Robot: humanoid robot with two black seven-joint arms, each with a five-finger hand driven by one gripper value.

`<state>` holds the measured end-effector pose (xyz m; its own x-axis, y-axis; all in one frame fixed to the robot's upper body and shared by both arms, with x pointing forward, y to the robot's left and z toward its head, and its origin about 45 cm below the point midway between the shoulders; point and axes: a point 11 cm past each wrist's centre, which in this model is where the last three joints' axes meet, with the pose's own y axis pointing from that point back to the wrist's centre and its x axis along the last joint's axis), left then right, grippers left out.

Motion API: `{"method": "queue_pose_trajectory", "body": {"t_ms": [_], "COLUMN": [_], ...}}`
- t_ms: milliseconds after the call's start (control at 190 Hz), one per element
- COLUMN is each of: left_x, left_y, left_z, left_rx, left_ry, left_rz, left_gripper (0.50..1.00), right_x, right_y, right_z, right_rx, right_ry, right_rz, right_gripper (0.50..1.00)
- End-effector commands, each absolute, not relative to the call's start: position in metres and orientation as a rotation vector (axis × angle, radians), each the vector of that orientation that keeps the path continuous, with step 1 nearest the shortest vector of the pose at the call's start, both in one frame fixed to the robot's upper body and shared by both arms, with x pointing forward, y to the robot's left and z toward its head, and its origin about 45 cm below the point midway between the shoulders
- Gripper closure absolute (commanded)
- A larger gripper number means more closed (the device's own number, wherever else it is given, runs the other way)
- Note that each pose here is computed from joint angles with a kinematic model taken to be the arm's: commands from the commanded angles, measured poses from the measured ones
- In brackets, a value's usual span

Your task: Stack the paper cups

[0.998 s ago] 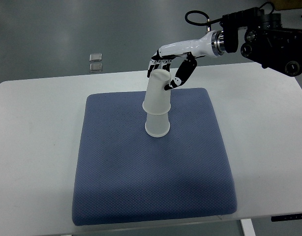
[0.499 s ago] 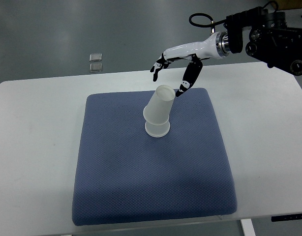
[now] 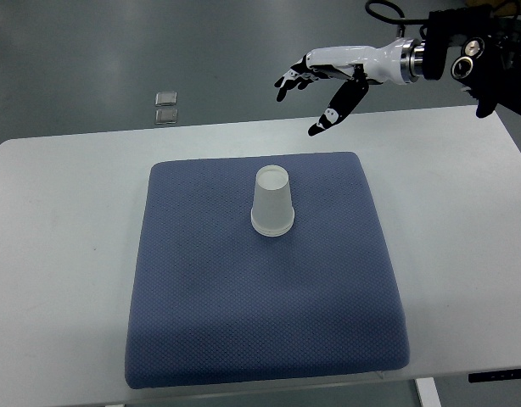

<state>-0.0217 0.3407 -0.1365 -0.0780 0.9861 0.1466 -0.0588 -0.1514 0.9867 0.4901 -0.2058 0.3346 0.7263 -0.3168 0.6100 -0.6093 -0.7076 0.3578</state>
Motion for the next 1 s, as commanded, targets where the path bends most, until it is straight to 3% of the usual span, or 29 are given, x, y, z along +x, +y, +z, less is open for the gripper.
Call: {"method": "queue_pose_trajectory", "body": {"t_ms": [0,158,436,993], "left_x": [-0.021,-0.022,-0.022,-0.022], "left_y": [0.341,0.341,0.341,0.341], "left_z": [-0.137,-0.137,-0.137,-0.137], "left_rx": [1.233,1.234,1.234,1.234], "left_ry": [1.140,1.141,1.141,1.141], "left_rz": [1.404,1.404,1.404,1.404], "left_gripper": [0.500,0.500,0.500,0.500], "right_x": [0.500,0.507,0.499,0.480], "right_y": [-0.242,-0.292,-0.337,-0.309], "right_z": [0.320,0.290,0.244,0.181], "right_rx": [2.424,2.410,2.304,2.269], "right_ry": [-0.949,-1.346,-1.853,-2.110], "right_rz": [0.523,0.281,-0.114,-0.622], "right_gripper": [0.595,0.595,0.595,0.583]}}
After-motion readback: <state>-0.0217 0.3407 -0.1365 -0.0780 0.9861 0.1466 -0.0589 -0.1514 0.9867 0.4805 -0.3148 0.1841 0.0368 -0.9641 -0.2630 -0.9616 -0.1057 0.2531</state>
